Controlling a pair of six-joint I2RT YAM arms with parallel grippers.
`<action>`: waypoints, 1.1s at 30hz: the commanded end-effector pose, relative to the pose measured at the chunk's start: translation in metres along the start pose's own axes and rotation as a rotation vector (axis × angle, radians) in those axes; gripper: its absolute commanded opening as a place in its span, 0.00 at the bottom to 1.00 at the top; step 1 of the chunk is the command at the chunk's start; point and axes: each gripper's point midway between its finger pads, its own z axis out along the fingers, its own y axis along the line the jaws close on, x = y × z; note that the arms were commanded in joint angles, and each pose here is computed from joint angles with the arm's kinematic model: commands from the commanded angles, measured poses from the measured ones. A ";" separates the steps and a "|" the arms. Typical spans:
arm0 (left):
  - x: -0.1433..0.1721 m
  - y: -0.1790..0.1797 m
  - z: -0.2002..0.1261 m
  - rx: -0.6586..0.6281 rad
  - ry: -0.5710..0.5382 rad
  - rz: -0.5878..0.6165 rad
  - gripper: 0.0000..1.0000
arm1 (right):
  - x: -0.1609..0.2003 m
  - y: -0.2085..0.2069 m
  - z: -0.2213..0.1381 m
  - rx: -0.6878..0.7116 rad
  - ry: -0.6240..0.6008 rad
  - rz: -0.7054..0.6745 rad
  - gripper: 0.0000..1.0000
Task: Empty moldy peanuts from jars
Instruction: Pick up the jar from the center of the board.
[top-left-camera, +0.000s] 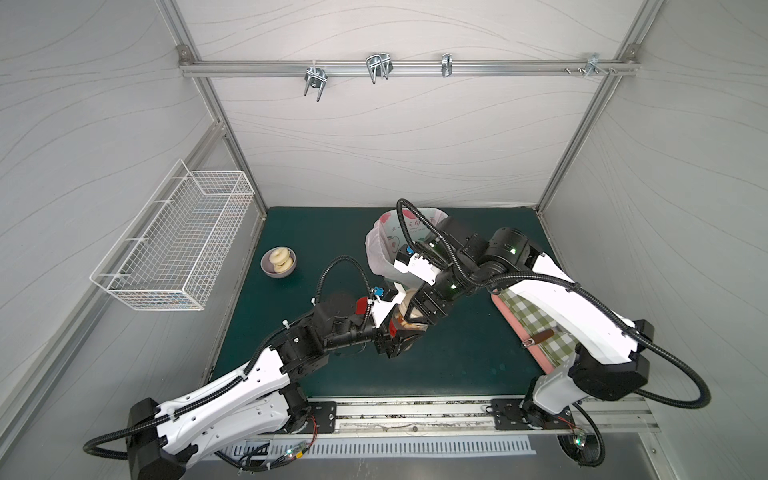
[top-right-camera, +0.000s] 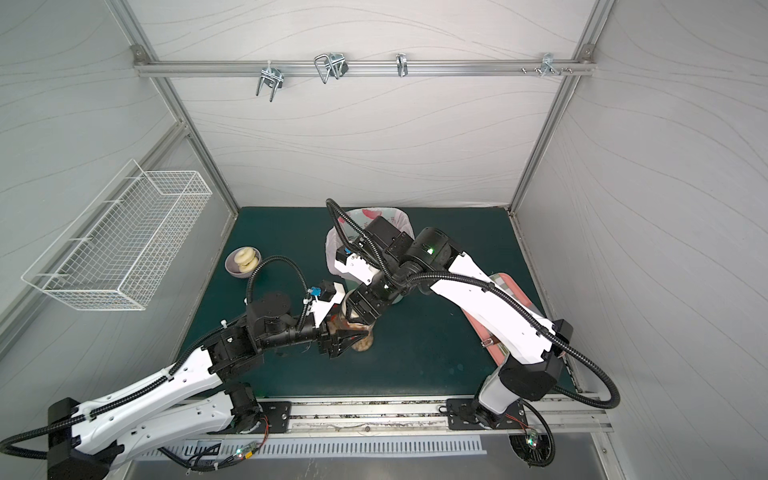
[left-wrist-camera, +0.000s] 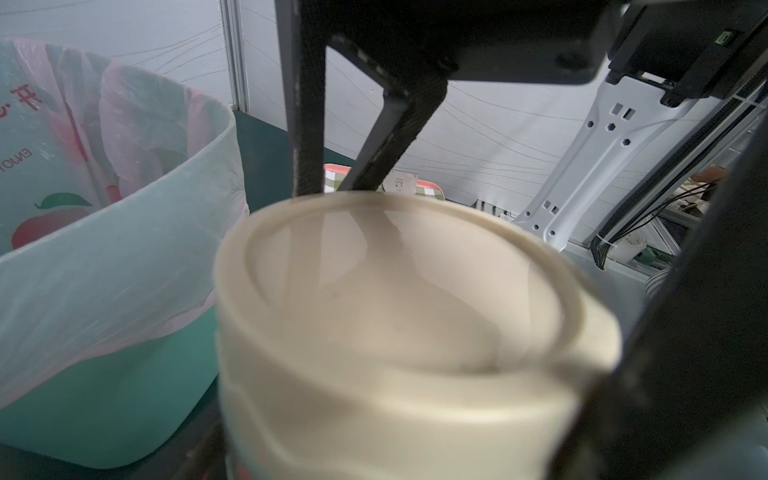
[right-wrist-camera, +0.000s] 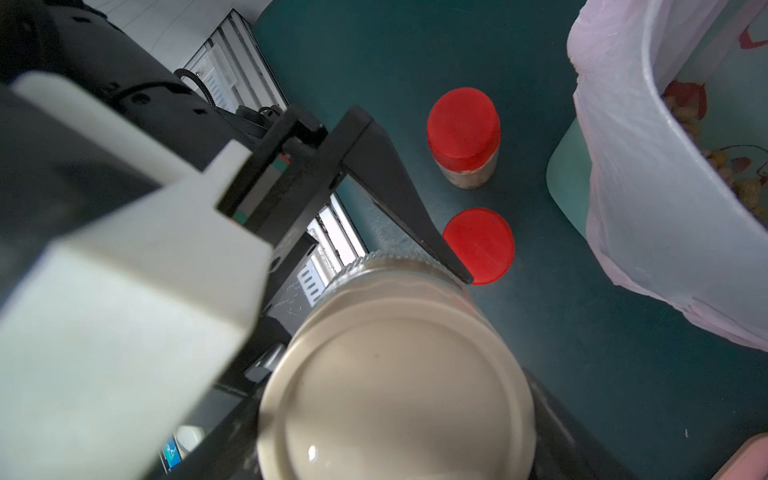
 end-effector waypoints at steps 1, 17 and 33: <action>-0.033 -0.002 -0.005 -0.003 -0.087 0.029 0.83 | -0.005 0.022 -0.010 -0.084 -0.029 -0.045 0.39; -0.042 -0.006 -0.011 0.006 -0.136 0.002 0.14 | -0.006 0.017 -0.019 -0.041 -0.121 -0.042 0.99; -0.086 0.021 -0.021 -0.171 -0.285 -0.009 0.00 | -0.046 -0.030 -0.089 0.193 -0.555 0.029 0.99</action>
